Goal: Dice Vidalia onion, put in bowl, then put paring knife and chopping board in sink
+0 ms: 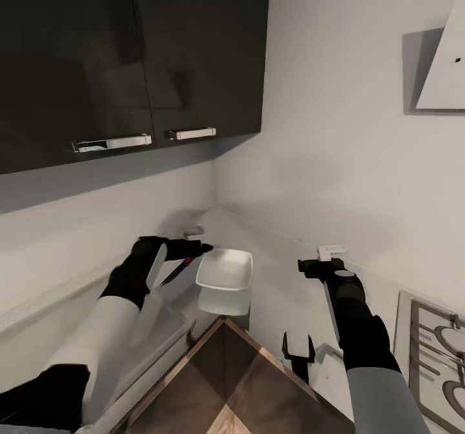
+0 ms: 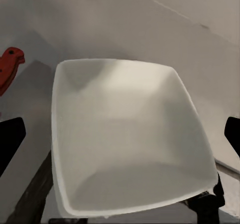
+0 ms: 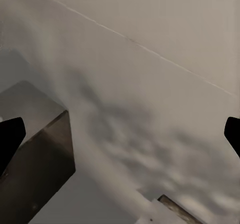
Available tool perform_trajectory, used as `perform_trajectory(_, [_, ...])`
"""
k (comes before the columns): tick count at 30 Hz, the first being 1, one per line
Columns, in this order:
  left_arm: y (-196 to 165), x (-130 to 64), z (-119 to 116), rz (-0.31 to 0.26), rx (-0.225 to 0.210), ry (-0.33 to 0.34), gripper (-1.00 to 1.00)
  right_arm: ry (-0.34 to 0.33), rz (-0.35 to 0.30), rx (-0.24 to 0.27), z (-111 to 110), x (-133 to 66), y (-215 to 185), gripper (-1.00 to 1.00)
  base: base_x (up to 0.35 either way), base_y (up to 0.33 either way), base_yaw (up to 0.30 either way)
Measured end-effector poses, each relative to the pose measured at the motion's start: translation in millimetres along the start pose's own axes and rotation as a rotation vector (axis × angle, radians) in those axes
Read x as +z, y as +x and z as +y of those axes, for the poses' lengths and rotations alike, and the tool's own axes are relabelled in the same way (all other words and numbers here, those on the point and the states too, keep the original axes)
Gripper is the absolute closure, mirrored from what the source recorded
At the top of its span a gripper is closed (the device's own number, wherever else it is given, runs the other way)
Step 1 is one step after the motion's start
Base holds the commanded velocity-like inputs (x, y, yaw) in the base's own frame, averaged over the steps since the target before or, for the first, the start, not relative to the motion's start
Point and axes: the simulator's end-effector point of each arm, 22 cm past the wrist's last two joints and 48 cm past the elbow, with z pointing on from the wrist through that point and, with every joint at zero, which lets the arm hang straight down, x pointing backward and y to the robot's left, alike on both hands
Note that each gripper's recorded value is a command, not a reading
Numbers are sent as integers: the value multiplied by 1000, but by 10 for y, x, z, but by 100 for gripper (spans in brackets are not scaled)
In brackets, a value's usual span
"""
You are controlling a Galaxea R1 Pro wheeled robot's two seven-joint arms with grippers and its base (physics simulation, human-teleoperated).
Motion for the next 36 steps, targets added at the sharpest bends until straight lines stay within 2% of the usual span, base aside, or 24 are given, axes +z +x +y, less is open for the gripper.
perform_trajectory(6, [80, 101, 23, 54, -15, -1, -100, 0, -1, -1, 3, -2, -4, -100, 0, 0, 0])
perform_trajectory(9, [102, 142, 205, 89, -21, -76, -100, 0, -2, -1, 1, -4, -9, -100, 0, 0, 0])
perform_trajectory(11, [163, 154, 446, 122, -22, -185, -100, 1, -6, -1, -2, -9, -24, -100, 0, 0, 0])
perform_trajectory(15, [206, 146, 591, 142, -25, -255, -100, 1, -8, -1, -3, -13, -33, -100, 0, 0, 0])
perform_trajectory(23, [243, 146, 648, 154, -34, -283, -100, 1, -9, 0, -3, -14, -36, -100, 0, 0, 0])
perform_trajectory(36, [255, 160, 615, 157, -36, -281, -100, 0, -9, 0, 0, -15, -38, -100, 0, 0, 0])
